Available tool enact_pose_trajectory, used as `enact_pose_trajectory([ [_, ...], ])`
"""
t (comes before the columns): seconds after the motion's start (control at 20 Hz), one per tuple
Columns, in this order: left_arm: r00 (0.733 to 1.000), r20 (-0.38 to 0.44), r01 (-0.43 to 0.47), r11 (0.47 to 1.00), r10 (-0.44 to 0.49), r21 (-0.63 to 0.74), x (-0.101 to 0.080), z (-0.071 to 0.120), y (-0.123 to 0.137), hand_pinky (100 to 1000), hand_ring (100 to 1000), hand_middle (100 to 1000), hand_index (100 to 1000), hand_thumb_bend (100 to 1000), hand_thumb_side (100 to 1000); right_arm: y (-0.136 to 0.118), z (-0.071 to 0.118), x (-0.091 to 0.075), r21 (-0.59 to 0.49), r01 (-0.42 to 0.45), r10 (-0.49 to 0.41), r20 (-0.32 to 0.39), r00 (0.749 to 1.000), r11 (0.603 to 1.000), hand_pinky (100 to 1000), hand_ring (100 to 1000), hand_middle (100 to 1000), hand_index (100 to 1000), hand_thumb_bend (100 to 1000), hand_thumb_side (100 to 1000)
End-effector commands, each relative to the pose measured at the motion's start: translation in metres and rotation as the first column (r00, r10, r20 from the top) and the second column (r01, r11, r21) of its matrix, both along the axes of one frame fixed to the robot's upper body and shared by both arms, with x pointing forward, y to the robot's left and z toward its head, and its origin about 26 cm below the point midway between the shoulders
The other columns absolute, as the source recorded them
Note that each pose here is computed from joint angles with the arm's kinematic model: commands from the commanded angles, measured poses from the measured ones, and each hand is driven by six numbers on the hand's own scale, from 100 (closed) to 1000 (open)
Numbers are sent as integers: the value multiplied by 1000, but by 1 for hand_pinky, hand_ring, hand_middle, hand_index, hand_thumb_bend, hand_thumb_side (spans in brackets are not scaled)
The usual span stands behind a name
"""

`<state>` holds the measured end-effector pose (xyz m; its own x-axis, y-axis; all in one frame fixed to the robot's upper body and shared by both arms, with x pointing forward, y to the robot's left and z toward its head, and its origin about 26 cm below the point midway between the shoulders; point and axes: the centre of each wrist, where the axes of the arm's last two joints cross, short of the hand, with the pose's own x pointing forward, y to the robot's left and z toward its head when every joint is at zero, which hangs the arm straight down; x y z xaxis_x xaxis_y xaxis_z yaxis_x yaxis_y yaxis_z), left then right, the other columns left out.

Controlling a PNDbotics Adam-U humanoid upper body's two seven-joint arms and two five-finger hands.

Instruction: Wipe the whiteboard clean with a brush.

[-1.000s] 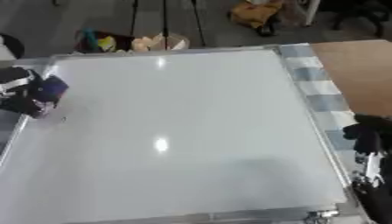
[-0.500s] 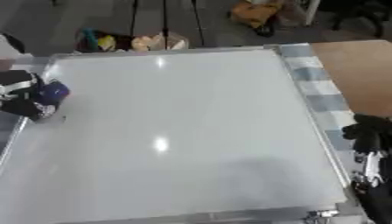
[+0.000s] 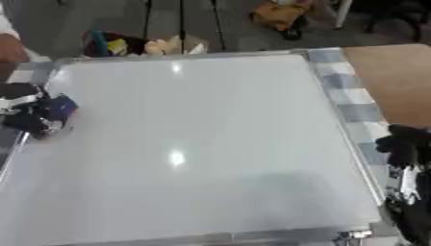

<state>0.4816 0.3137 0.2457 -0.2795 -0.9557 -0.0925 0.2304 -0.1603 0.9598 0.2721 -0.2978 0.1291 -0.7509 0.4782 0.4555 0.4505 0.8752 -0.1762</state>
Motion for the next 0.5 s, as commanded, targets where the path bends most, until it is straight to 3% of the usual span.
enact_pose_trajectory([
  [0.05, 1000, 12, -6, 1000, 5, 28, -1, 9, 5, 578, 607, 436, 446, 100, 697, -2, 7, -2, -1, 1, -1, 25, 1000, 1000, 469, 528, 432, 672, 100, 682],
  [0.5, 1000, -30, 8, 997, -6, 74, 0, 4, 5, 608, 667, 563, 478, 100, 738, -3, 7, -2, 11, 8, -8, 27, 1000, 1000, 468, 526, 430, 671, 100, 678],
])
